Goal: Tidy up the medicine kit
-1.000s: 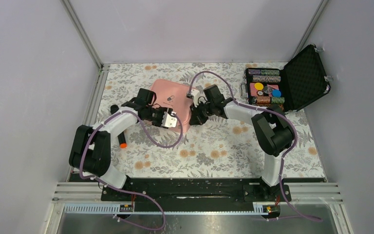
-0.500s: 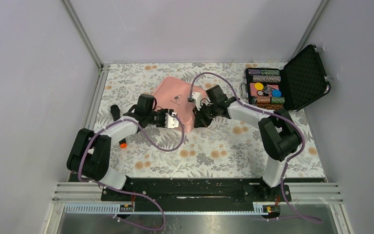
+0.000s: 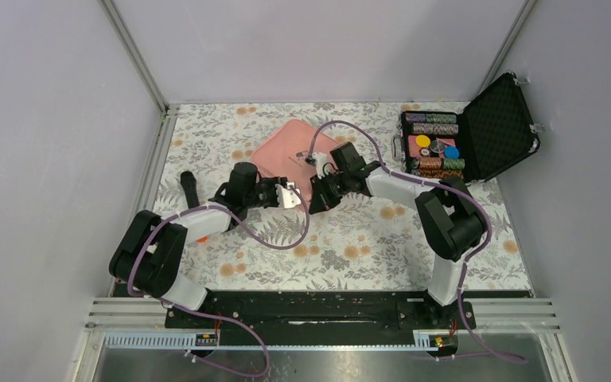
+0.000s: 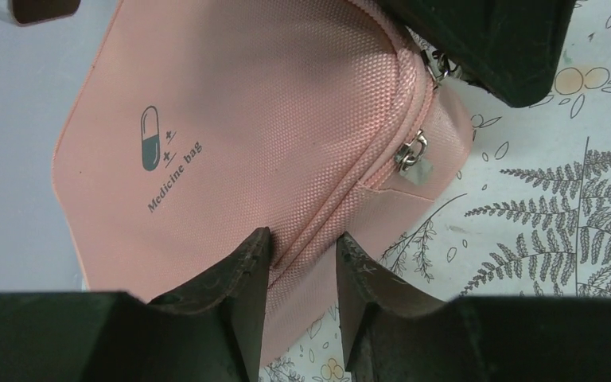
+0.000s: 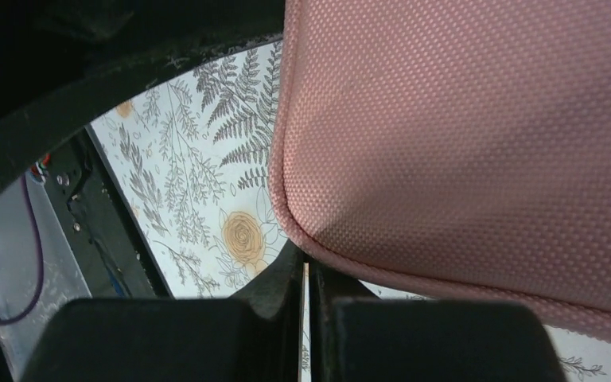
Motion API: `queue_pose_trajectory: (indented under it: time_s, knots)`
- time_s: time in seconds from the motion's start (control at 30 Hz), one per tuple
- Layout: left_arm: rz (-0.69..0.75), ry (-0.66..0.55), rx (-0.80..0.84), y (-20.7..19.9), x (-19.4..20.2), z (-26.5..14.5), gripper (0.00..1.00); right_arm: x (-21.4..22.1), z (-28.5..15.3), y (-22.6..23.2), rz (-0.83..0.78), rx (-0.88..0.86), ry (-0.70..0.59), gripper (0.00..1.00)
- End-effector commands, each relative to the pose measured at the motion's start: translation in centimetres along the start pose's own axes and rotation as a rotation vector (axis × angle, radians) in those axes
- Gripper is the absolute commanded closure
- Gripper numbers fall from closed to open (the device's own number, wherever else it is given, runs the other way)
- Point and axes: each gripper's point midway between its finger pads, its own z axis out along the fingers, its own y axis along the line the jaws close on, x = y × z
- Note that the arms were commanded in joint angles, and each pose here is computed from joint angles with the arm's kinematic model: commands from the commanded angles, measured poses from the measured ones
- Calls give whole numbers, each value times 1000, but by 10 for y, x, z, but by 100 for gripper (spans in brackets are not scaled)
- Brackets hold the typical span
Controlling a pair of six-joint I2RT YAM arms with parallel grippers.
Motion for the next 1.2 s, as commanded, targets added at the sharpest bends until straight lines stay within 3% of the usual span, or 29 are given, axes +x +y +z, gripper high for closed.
queue_pose_trajectory:
  time_s: [0.0, 0.1, 0.27, 0.4, 0.63, 0.9, 0.97, 1.1, 1.17]
  knots:
    - [-7, 6, -105, 16, -8, -2, 100, -30, 3, 45, -56, -92, -43, 100]
    - [-32, 22, -102, 10, -8, -6, 100, -34, -5, 29, -42, -45, -41, 100]
    - [-87, 8, -144, 12, -23, -3, 100, -39, 9, 53, 17, -118, -42, 100]
    - [-80, -8, -136, 6, -33, 3, 100, -59, 23, 64, 162, -188, -133, 100]
    - [-104, -24, -137, 6, -40, 4, 100, -88, 36, 46, 435, -81, -203, 100]
    - [-140, 13, -129, 7, -36, 0, 100, -72, 10, -8, 358, 178, -144, 100]
    - [-181, 26, -125, 15, -32, -7, 85, -62, -11, -28, 342, 236, -141, 100]
    - [-427, -47, -162, 65, -38, -27, 51, -30, -49, -62, 268, 366, -79, 100]
    - [-556, -96, -206, 90, -39, -33, 45, -15, -67, -81, 205, 440, -13, 100]
